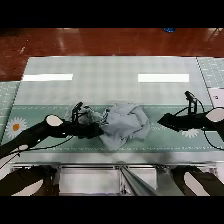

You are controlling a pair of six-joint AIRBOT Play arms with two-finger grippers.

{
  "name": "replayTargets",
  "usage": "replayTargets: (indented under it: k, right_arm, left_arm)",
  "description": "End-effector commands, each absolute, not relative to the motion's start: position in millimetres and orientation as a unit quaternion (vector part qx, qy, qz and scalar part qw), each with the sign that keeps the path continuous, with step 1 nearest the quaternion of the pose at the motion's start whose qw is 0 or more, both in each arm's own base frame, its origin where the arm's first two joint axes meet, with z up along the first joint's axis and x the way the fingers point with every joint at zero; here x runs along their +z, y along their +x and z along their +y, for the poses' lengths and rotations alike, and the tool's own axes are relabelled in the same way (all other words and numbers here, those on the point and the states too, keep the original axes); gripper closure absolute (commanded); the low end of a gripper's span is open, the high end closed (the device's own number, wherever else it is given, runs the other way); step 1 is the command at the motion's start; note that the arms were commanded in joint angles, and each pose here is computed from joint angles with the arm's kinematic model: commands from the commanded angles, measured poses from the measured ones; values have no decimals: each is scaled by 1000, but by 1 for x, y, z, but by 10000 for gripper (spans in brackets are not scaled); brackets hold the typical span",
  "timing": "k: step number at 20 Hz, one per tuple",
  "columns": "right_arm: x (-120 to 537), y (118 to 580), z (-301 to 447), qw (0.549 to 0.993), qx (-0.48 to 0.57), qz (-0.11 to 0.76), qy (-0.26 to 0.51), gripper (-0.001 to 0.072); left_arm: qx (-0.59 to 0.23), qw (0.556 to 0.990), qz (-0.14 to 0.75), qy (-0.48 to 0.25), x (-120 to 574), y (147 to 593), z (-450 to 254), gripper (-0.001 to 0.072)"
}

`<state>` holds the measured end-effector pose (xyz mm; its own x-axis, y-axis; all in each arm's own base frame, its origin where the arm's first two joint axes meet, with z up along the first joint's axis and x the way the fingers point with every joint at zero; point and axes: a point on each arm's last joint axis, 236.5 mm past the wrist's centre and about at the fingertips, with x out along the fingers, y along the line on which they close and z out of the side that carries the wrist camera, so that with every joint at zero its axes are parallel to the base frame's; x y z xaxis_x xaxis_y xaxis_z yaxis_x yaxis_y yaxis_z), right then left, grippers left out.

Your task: Fold the shirts.

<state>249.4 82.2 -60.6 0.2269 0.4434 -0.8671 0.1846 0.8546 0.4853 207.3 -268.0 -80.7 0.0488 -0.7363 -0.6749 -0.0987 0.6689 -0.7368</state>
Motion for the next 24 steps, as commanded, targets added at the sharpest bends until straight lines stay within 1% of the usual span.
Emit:
replayTargets:
  k: [1,4,8,9,11,13,14,16,17,18,19,20,21,22,24]
  right_arm:
    - [-73,238,107,708,108,649,256,305]
    - [-93,233,124,691,119,672,239,305]
    - [-101,241,159,681,160,663,267,306]
    - [-102,242,168,677,170,661,275,342]
    - [-99,246,181,679,194,653,274,684]
    - [-81,256,185,686,220,644,259,678]
    - [-64,267,184,697,235,633,244,678]
    - [-13,301,170,742,243,588,212,678]
    - [21,321,159,773,235,556,194,679]
    - [65,343,146,811,225,510,175,679]
    - [117,363,137,849,220,452,164,679]
    - [169,377,135,878,222,393,161,679]
    - [219,383,134,899,230,341,149,679]
    - [270,381,134,916,240,291,133,679]
    - [352,364,127,942,242,214,91,679]
  left_arm:
    - [-283,646,637,-311,-66,216,-279,690]
    - [-285,644,638,-312,-65,216,-280,690]
    - [-286,643,639,-311,-65,215,-280,690]
    - [-286,643,639,-311,-65,215,-280,690]
    - [-289,646,636,-308,-64,216,-279,690]
    - [-290,648,626,-322,-54,228,-272,690]
    - [-299,653,611,-332,-39,240,-265,690]
    - [-323,680,557,-352,13,275,-245,690]
    - [-328,706,514,-361,49,299,-228,690]
    - [-319,733,465,-380,88,323,-210,690]
    - [-301,759,404,-413,133,349,-190,690]
    - [-294,784,330,-436,186,369,-169,690]
    - [-299,804,265,-440,239,378,-153,690]
    - [-308,822,216,-429,283,377,-140,690]
    - [-332,851,139,-382,365,357,-124,690]
